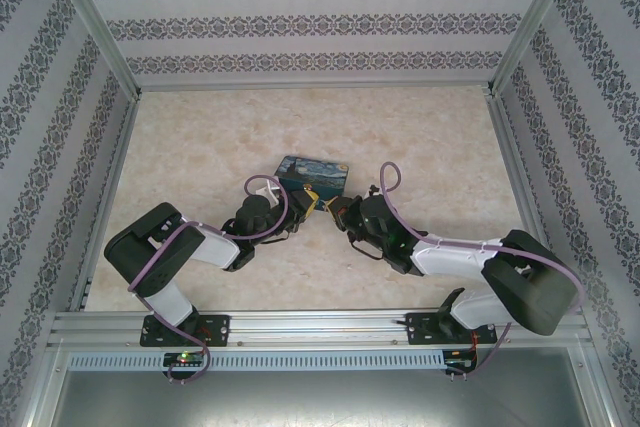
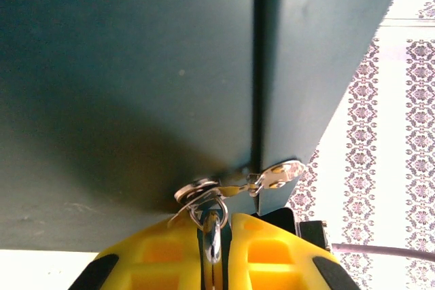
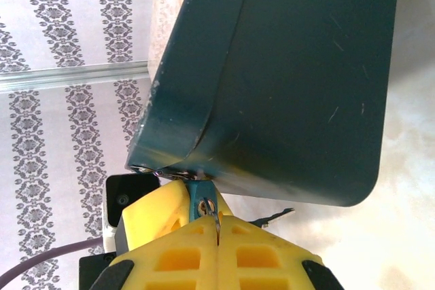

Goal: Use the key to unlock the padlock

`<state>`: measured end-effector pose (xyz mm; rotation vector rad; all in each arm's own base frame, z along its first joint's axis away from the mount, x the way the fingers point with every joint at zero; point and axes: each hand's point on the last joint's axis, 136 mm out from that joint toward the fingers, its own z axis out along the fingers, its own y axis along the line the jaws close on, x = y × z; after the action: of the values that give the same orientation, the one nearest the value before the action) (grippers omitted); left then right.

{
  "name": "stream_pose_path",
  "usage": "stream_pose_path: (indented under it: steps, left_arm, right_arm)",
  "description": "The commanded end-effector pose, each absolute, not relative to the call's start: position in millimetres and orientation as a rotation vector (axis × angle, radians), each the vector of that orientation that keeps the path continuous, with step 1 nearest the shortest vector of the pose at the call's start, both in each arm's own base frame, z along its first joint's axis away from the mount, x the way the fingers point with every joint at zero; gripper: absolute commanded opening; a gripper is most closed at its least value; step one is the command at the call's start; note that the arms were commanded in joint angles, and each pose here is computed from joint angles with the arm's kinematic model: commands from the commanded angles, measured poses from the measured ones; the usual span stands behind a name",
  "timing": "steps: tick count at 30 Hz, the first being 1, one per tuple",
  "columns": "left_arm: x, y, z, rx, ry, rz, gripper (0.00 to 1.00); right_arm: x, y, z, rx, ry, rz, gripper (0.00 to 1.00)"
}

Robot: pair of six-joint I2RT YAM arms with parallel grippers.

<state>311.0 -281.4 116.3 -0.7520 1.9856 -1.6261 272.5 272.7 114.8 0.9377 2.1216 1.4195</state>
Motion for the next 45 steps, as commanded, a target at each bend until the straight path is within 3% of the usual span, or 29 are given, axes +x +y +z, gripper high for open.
stream_pose_path:
  steps: [1, 28, 45]
  left_arm:
    - [303.5, -288.4, 137.0, -0.686, 1.944, -1.698, 0.0]
    - [298.1, -293.7, 157.7, -0.651, 1.922, -1.778, 0.0]
    - [299.7, -286.5, 162.8, -0.667, 1.896, -1.746, 0.0]
  right_arm:
    - [279.0, 279.5, 126.4, 0.895, 2.103, 1.445, 0.0]
    - [295.5, 288.8, 129.4, 0.654, 2.085, 1.494, 0.0]
    - [279.5, 307.0, 118.0, 0.788, 2.099, 1.557, 0.0]
